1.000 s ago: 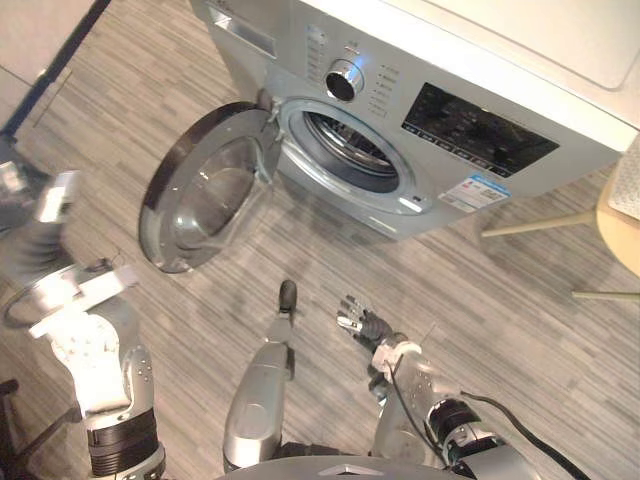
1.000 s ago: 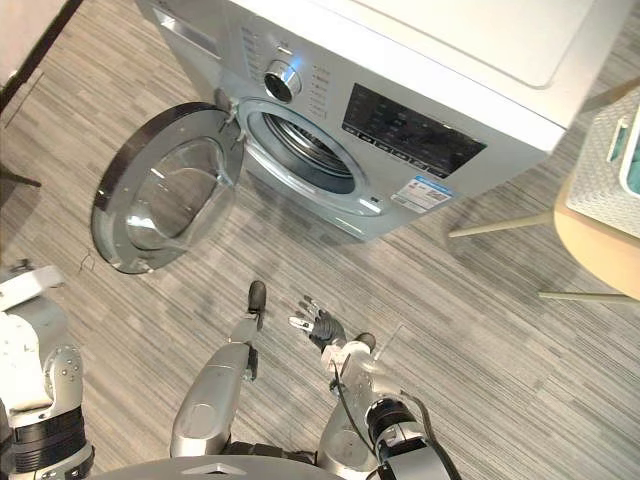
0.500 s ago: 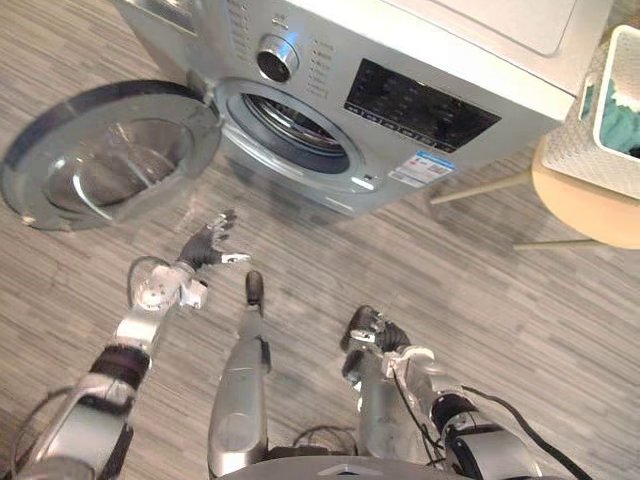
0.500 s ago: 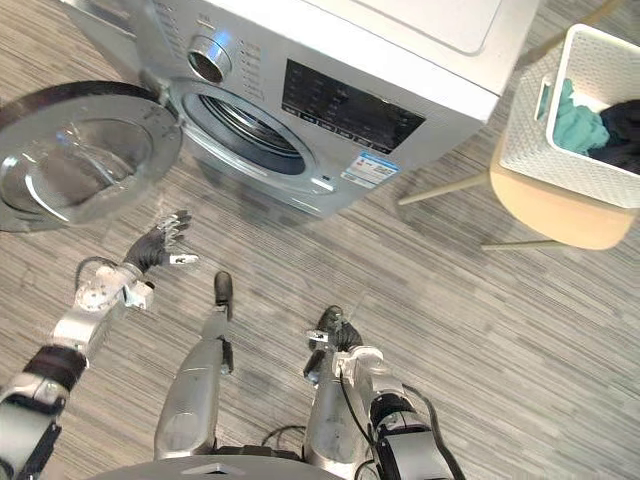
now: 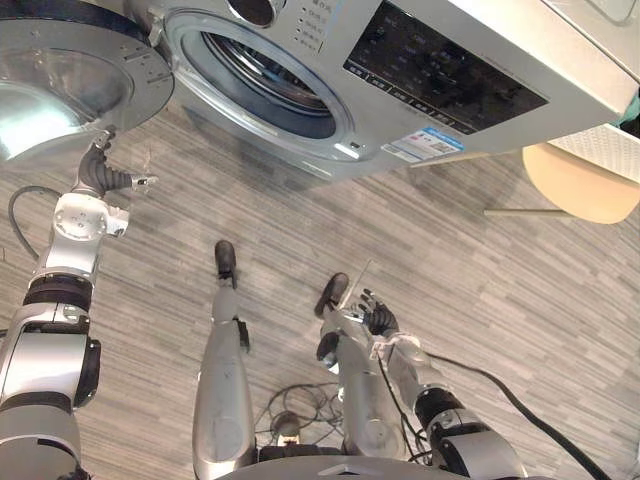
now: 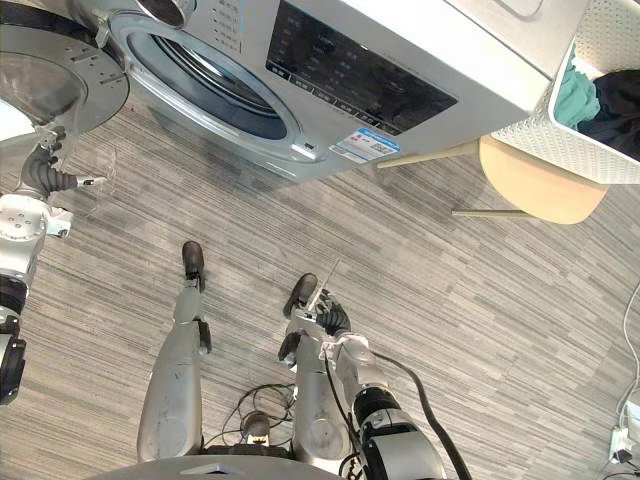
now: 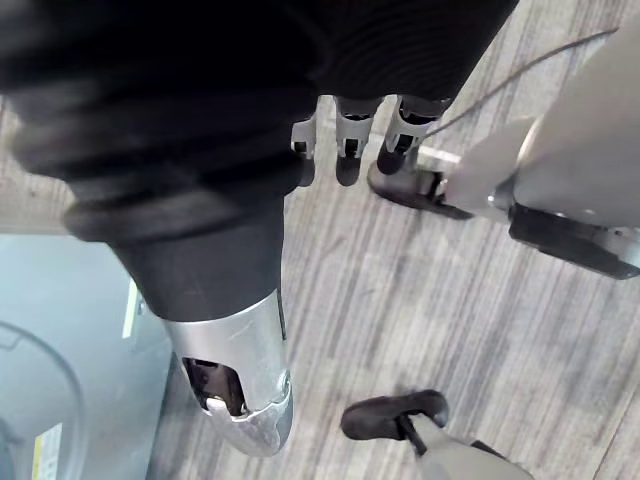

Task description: Pick up the laundry basket with both hands and put the clothes into the washing machine.

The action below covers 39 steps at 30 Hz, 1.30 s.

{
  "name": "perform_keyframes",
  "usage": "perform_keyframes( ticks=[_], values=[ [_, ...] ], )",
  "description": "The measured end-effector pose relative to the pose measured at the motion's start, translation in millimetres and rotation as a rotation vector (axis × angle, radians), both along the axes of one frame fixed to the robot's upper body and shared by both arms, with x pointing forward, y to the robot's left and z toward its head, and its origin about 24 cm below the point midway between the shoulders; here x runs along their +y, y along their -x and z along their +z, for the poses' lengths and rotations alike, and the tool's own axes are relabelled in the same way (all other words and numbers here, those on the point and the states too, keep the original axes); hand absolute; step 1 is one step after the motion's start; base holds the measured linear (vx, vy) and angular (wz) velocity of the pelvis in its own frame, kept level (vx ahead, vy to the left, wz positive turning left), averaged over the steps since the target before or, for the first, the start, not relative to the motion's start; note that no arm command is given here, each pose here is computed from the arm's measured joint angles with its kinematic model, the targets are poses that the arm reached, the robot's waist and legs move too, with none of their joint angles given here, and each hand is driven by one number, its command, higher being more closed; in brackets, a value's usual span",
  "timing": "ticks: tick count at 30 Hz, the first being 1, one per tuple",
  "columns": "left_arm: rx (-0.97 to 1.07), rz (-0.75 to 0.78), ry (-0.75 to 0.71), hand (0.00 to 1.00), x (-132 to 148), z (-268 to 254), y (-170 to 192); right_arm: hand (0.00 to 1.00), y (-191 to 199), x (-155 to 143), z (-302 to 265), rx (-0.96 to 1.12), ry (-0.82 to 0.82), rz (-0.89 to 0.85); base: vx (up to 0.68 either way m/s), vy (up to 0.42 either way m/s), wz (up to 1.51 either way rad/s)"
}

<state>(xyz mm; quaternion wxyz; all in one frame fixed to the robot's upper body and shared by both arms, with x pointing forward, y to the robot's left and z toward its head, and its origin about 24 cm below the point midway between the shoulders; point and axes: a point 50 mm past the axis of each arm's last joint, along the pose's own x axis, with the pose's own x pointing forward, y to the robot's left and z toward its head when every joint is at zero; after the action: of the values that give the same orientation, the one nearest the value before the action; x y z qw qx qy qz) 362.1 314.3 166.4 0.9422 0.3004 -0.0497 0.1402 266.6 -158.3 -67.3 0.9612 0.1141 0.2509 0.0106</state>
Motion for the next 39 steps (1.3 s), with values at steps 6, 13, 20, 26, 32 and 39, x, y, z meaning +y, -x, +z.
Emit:
perform_keyframes(
  ticks=[6,13,20,26,32,39],
  values=[
    [-0.050,-0.020,0.043,0.00,-8,4,-1,0.00,1,2,3,-0.024,-0.022,-0.011,0.05,0.008,0.00],
    [0.012,0.073,0.249,0.00,-4,-63,28,0.00,2,3,10,-0.065,-0.032,-0.030,0.02,-0.013,-0.48],
    [0.229,0.342,0.709,0.00,-45,-211,139,0.00,65,-17,-27,0.093,-0.027,-0.219,-0.02,-0.227,-0.03],
    [0.418,0.614,0.952,0.00,-94,-275,227,0.00,112,-44,-55,0.279,0.036,-0.397,-0.01,-0.302,0.31],
    [0.468,0.489,0.947,0.00,-112,-274,229,0.00,135,-53,-64,0.346,0.069,-0.424,0.04,-0.103,0.00],
    [0.488,0.339,0.949,0.00,-130,-269,212,0.00,144,-49,-67,0.369,0.018,-0.485,-0.03,0.145,-0.30]
  ],
)
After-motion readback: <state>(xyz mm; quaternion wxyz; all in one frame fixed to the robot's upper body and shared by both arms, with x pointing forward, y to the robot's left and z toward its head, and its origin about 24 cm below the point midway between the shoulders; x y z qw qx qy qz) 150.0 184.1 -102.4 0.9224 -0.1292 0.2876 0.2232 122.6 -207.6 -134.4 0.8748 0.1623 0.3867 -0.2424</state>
